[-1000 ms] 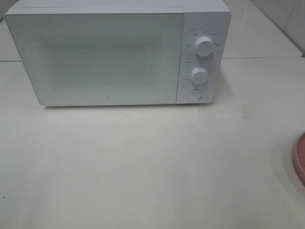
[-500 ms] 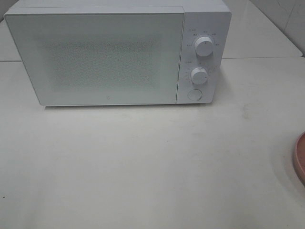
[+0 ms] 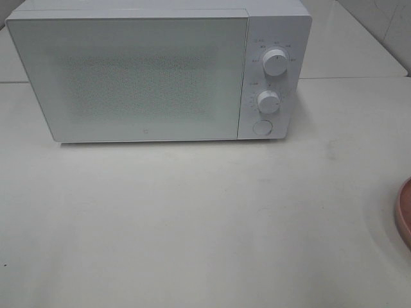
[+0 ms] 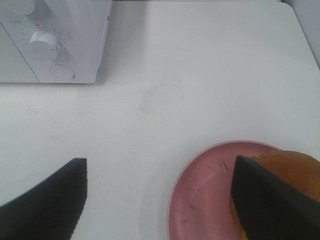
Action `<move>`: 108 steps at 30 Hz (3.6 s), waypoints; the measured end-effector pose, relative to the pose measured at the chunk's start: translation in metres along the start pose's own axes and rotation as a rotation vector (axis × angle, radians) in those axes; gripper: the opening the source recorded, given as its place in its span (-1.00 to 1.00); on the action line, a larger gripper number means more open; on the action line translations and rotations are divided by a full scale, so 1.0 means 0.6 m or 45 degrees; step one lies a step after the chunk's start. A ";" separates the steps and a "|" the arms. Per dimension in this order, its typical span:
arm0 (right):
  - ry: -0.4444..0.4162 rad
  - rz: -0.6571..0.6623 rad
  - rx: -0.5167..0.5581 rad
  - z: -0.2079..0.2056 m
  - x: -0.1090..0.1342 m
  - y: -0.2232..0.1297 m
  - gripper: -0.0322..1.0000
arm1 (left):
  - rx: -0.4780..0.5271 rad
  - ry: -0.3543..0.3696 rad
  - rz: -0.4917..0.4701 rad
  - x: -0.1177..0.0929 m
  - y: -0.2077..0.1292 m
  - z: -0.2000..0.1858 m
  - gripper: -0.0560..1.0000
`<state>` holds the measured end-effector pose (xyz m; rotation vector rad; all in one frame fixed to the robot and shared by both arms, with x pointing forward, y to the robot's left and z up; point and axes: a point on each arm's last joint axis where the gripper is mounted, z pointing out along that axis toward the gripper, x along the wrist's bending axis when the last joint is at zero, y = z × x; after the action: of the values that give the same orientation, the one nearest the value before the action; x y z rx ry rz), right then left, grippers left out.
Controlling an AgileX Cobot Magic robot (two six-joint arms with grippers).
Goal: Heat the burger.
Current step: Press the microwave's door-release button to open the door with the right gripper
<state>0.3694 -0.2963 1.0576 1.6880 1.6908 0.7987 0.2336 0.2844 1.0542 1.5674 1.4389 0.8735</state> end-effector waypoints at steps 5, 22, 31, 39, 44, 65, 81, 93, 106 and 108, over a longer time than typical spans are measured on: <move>0.006 -0.004 0.007 0.029 0.002 0.010 0.54 | 0.000 0.000 0.000 0.000 0.000 0.000 0.95; 0.031 0.044 -0.015 0.129 0.010 0.033 0.54 | 0.000 0.000 0.000 0.000 0.000 0.000 0.95; 0.044 0.082 -0.009 0.190 0.014 0.030 0.54 | 0.000 0.000 0.000 0.000 0.000 0.000 0.95; 0.137 0.036 -0.144 0.217 0.043 0.025 0.54 | 0.000 0.000 0.000 0.000 0.000 0.000 0.95; 0.215 0.029 -0.219 0.220 0.071 0.013 0.54 | 0.000 0.000 0.000 0.000 0.000 0.000 0.95; 0.060 -0.069 -0.517 0.233 0.170 -0.063 0.54 | 0.000 0.000 0.000 0.000 0.000 0.000 0.95; 0.044 -0.137 -0.482 0.236 0.217 -0.112 0.54 | 0.000 0.000 0.000 0.000 0.000 0.000 0.95; 0.050 -0.032 -0.484 0.237 0.216 -0.112 0.54 | 0.000 0.000 0.000 0.000 0.000 0.000 0.95; 0.165 0.577 -0.462 0.237 0.216 -0.112 0.51 | 0.000 0.000 0.000 0.000 0.000 0.000 0.95; 0.191 0.711 -0.455 0.237 0.216 -0.112 0.49 | 0.000 0.000 0.000 0.000 0.000 0.000 0.95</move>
<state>0.4376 -0.1678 0.9146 1.8871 1.0706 1.4198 0.2336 0.2844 1.0542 1.5674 1.4389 0.8735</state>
